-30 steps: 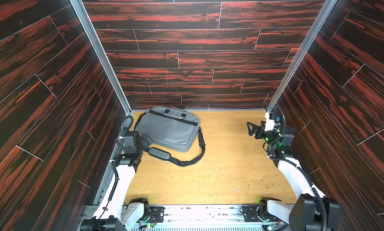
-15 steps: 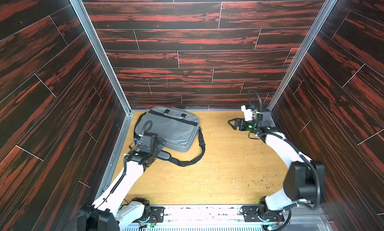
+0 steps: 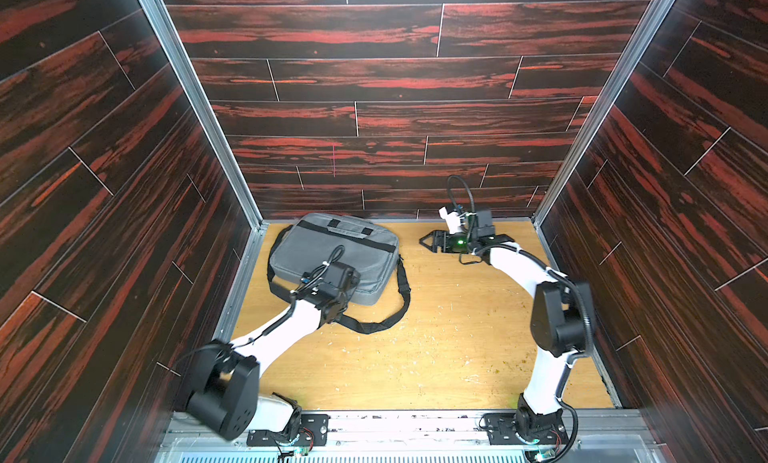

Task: Open the zippered laptop bag and take out the laptop
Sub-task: Adjust the zippered laptop bag at the center of the board.

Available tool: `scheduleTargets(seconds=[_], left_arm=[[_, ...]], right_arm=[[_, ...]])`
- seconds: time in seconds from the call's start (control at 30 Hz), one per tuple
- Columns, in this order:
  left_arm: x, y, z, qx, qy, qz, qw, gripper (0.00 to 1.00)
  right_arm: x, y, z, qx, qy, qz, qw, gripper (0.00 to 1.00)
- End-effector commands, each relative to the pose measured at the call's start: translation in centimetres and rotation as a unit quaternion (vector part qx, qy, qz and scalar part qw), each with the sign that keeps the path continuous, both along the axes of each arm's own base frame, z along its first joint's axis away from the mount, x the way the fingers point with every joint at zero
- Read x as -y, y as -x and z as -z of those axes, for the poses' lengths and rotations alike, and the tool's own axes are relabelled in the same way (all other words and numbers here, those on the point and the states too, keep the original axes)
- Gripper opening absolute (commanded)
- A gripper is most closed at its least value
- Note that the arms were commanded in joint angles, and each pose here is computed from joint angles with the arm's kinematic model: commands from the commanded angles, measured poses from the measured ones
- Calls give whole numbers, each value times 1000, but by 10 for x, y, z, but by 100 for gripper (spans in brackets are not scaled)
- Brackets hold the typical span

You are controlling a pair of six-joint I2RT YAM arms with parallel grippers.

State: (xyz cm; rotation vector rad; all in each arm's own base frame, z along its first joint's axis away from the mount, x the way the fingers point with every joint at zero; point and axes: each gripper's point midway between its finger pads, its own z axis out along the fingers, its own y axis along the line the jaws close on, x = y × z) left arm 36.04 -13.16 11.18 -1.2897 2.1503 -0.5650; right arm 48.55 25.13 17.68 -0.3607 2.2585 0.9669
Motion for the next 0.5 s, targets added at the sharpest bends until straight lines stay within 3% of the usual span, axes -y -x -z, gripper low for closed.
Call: scheduleTargets(seconds=[0.0,0.33,0.47], left_arm=[[15,-13,-4,9,29,-13,999,90],[46,-31,18,15,58,-16,998,82],[55,-34,27,5,60,-10,998,72]], right_arm=[[-15,-6,21,-30,6,0,1000,85],[-32,-10,34,-47,3,-8,999,83],[-37,-2,37,-54,1,-16,998,82]])
